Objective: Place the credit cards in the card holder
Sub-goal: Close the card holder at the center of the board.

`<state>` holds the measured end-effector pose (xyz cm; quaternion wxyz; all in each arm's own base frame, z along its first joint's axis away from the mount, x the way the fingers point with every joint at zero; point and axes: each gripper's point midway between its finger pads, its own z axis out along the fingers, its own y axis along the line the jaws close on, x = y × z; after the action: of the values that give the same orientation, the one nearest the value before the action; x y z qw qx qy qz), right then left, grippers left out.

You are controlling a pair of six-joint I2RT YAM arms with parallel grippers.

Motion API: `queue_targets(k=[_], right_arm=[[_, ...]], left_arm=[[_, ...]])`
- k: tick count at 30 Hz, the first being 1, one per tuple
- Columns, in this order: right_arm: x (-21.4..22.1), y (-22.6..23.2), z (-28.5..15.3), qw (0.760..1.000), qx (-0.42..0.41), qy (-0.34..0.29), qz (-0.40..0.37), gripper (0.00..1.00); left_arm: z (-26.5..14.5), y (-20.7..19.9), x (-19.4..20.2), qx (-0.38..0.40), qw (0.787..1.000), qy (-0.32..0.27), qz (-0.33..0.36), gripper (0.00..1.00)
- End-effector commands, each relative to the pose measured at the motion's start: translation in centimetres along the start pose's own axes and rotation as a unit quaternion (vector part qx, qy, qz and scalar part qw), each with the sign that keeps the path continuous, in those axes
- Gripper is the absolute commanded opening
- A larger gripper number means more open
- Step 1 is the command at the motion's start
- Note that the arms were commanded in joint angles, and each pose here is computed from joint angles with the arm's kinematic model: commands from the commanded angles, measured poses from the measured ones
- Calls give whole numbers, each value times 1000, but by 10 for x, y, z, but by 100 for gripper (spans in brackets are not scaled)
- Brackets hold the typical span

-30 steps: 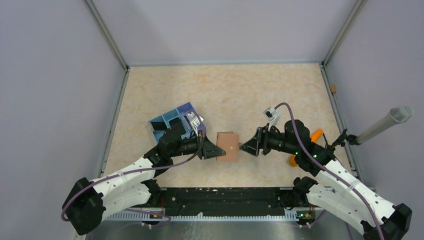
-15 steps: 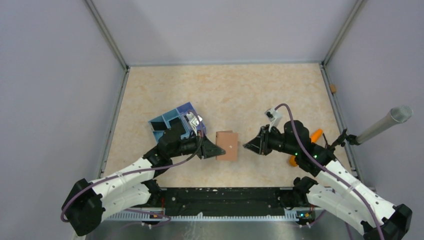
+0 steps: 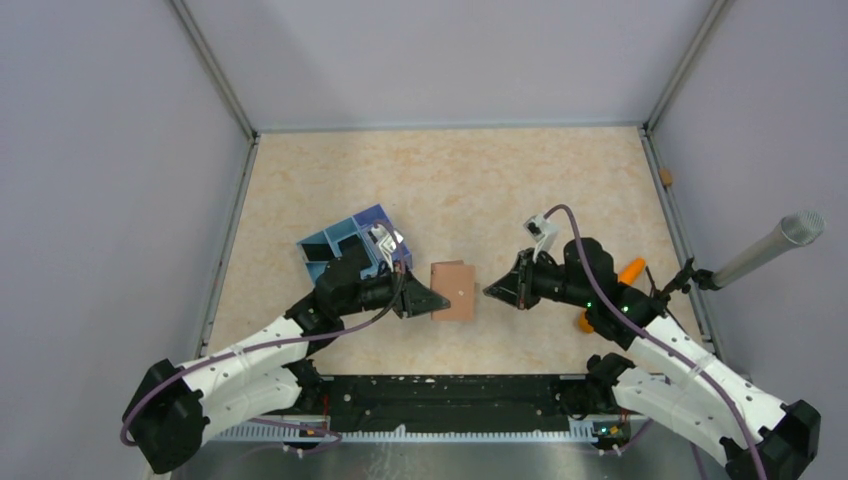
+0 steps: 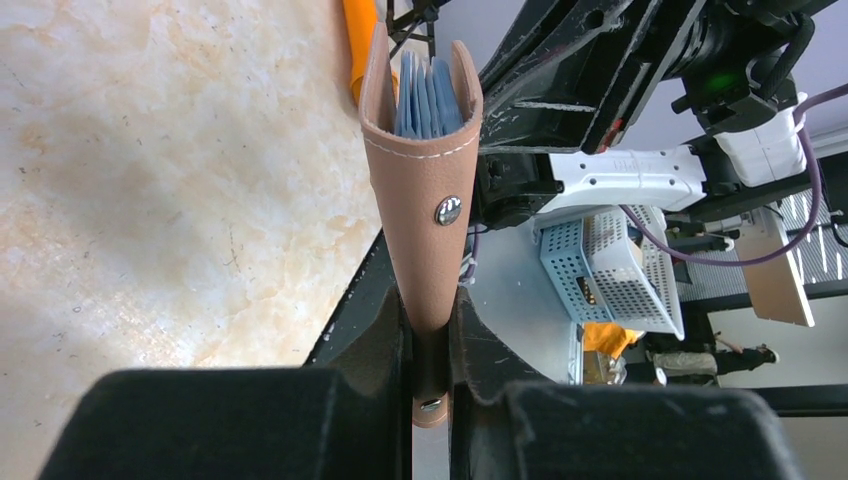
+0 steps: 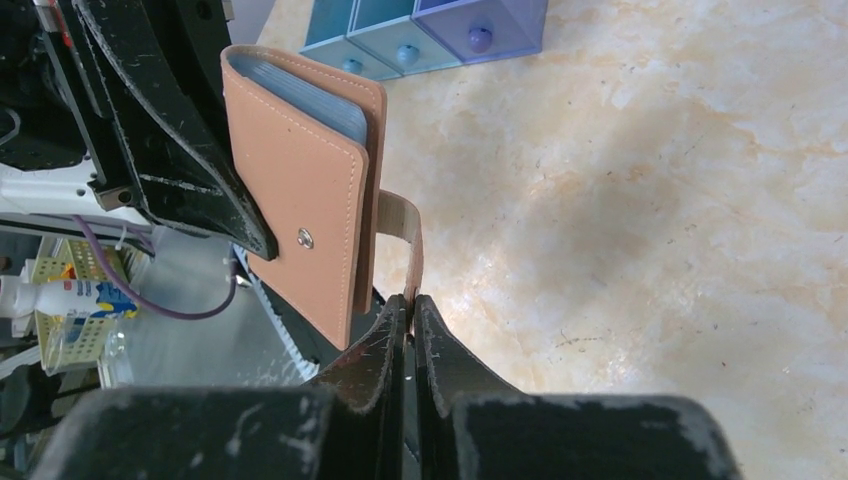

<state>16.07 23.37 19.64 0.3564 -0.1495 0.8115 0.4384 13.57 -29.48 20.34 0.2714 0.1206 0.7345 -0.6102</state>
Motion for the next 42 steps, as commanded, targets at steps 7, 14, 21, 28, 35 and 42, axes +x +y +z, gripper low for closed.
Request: queue_targets(k=[7, 14, 21, 28, 35, 42], right_arm=[[-3, 0, 2, 1000, 1, 3, -5, 0], [8, -17, 30, 998, 34, 23, 45, 0], [18, -32, 48, 996, 71, 23, 54, 5], [25, -40, 58, 997, 50, 18, 62, 33], [18, -39, 62, 998, 20, -1, 56, 37], [14, -36, 64, 999, -1, -4, 49, 29]], left_arm=[[-6, 35, -21, -110, 992, -61, -5, 0], [-1, 54, -19, -153, 986, -59, -29, 0], [-3, 57, -15, -155, 986, -58, -28, 0], [-2, 49, -7, -127, 990, -42, -34, 0], [-1, 42, -5, -107, 993, -39, -38, 0], [-3, 39, -6, -103, 993, -40, -39, 0]])
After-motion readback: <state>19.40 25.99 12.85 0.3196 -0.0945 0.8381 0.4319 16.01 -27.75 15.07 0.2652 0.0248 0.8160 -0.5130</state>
